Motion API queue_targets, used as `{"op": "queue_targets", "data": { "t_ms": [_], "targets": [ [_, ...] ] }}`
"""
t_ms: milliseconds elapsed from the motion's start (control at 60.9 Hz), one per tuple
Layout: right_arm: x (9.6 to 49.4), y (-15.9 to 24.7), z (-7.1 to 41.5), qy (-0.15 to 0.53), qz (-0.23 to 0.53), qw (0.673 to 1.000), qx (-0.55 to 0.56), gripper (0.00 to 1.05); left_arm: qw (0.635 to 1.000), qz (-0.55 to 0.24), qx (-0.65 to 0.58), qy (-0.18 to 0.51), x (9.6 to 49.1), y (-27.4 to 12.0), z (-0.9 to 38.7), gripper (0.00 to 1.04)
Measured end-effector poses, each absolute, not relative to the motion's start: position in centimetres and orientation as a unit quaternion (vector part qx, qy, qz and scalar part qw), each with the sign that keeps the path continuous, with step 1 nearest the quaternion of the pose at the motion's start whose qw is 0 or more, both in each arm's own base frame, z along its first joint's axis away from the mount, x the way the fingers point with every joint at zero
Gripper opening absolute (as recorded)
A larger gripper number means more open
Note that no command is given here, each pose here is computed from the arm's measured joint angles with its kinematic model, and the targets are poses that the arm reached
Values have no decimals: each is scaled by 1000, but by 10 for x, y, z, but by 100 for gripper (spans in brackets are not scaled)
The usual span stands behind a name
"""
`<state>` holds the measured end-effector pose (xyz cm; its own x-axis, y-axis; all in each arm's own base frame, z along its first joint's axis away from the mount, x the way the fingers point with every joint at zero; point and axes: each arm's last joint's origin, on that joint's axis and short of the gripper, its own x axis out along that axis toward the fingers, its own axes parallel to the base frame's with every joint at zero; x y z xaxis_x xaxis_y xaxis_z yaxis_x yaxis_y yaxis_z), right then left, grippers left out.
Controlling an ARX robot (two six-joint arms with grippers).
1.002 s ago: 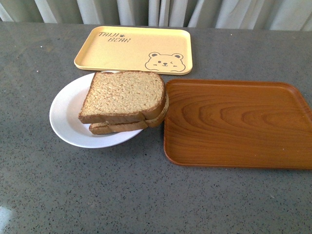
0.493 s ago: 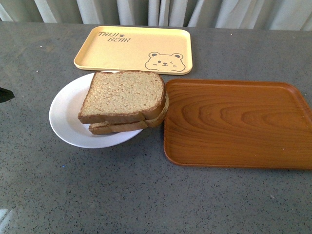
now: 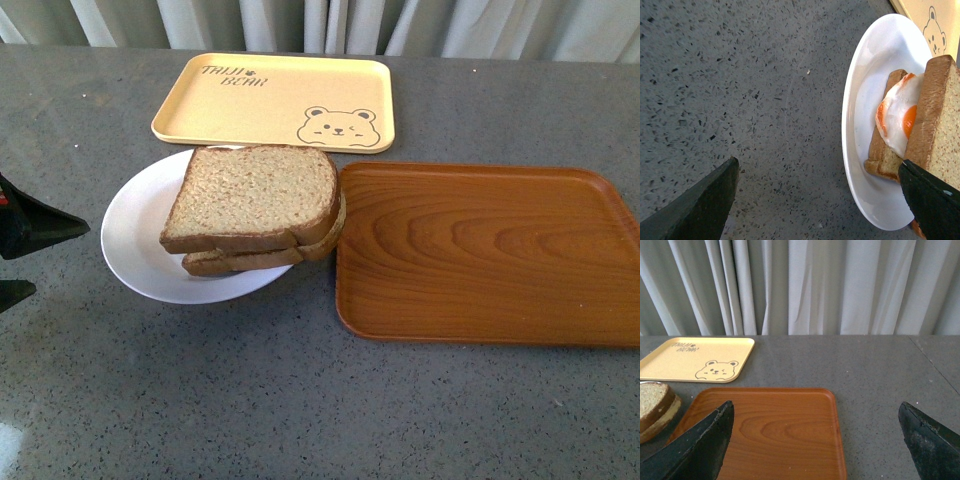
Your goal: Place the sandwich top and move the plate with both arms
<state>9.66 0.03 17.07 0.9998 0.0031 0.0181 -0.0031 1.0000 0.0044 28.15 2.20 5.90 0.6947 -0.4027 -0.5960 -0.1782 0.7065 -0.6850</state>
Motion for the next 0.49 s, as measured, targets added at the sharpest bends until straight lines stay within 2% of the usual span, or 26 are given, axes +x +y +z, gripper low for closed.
{"op": "queue_targets", "data": {
  "t_ms": [493],
  "targets": [
    [97,0,171,-9,2,1000,2,96,820,-68,-405,399,296,-4,53,96]
  ]
}}
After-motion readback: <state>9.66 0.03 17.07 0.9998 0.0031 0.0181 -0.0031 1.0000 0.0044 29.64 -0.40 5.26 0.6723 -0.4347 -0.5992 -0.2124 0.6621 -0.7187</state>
